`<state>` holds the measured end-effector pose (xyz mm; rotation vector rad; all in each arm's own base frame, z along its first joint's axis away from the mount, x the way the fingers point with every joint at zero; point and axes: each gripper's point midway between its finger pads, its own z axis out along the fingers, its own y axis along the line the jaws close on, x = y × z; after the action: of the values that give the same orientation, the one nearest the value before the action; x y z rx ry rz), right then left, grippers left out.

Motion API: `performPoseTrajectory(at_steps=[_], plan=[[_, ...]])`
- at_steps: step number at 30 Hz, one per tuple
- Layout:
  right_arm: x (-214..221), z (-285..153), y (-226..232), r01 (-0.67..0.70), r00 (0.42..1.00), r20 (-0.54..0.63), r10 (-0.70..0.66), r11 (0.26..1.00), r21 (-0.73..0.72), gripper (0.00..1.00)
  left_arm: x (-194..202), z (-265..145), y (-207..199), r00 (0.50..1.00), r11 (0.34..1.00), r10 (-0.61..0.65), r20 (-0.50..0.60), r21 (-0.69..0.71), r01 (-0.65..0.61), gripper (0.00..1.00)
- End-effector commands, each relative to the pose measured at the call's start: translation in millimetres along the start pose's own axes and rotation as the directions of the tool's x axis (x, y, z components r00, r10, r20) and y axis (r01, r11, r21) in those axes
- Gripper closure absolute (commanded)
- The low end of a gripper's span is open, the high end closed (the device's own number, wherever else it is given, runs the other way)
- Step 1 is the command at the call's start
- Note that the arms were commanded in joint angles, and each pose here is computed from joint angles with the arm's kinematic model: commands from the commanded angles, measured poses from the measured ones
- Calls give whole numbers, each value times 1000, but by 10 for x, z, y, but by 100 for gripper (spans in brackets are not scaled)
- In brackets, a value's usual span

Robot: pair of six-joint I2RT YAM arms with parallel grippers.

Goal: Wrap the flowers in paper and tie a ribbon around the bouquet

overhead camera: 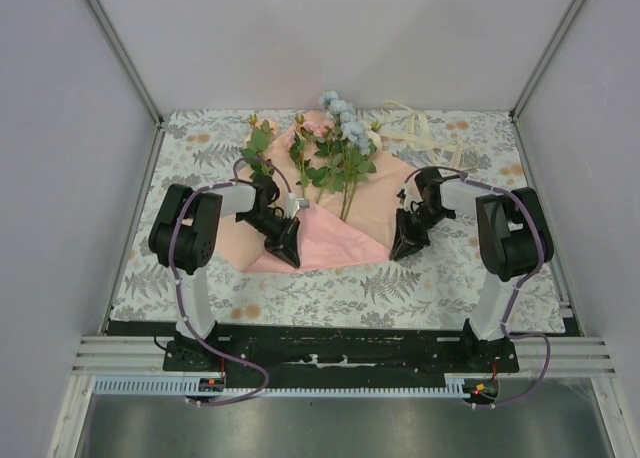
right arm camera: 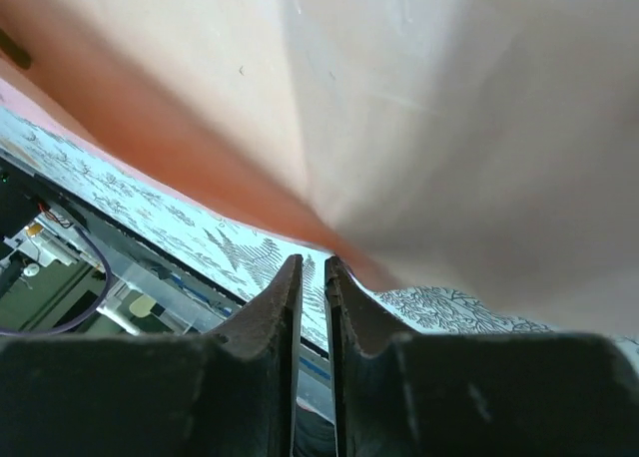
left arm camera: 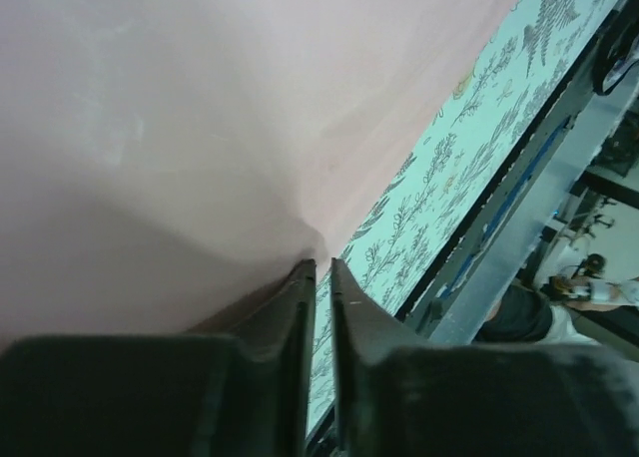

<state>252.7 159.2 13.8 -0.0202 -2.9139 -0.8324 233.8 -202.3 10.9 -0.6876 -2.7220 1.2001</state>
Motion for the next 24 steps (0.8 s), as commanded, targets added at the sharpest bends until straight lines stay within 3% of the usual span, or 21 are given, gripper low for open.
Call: performPoseTrajectory(at_steps=[1, 4, 8, 10, 14, 18, 24], plan=[[-200, -293, 280, 187, 977, 116, -179, 981, -58, 75, -300, -361, -101, 978, 985, 165, 123, -73, -157, 71], [-357, -476, 480, 259, 948, 212, -239, 963, -73, 67, -642, -809, -353, 940, 979, 201, 276, -78, -186, 54], [-508, -501, 601, 272, 940, 234, -248, 959, -75, 65, -1073, -1382, -357, 874, 976, 173, 454, -196, -92, 38], [-555, -451, 630, 275, 940, 233, -251, 958, -77, 63, -1273, -1577, -60, 843, 944, 98, 528, -318, 90, 38], [-653, -321, 689, 283, 938, 230, -258, 956, -83, 56, -1342, -1638, 498, 830, 890, -40, 556, -358, 283, 36], [-735, -245, 766, 302, 932, 239, -272, 949, -97, 50, -1461, -1559, 737, 819, 885, -69, 569, -344, 313, 37], [-804, -60, 883, 321, 931, 221, -292, 941, -108, 55, -1665, -1363, 922, 810, 880, -68, 582, -347, 324, 42]])
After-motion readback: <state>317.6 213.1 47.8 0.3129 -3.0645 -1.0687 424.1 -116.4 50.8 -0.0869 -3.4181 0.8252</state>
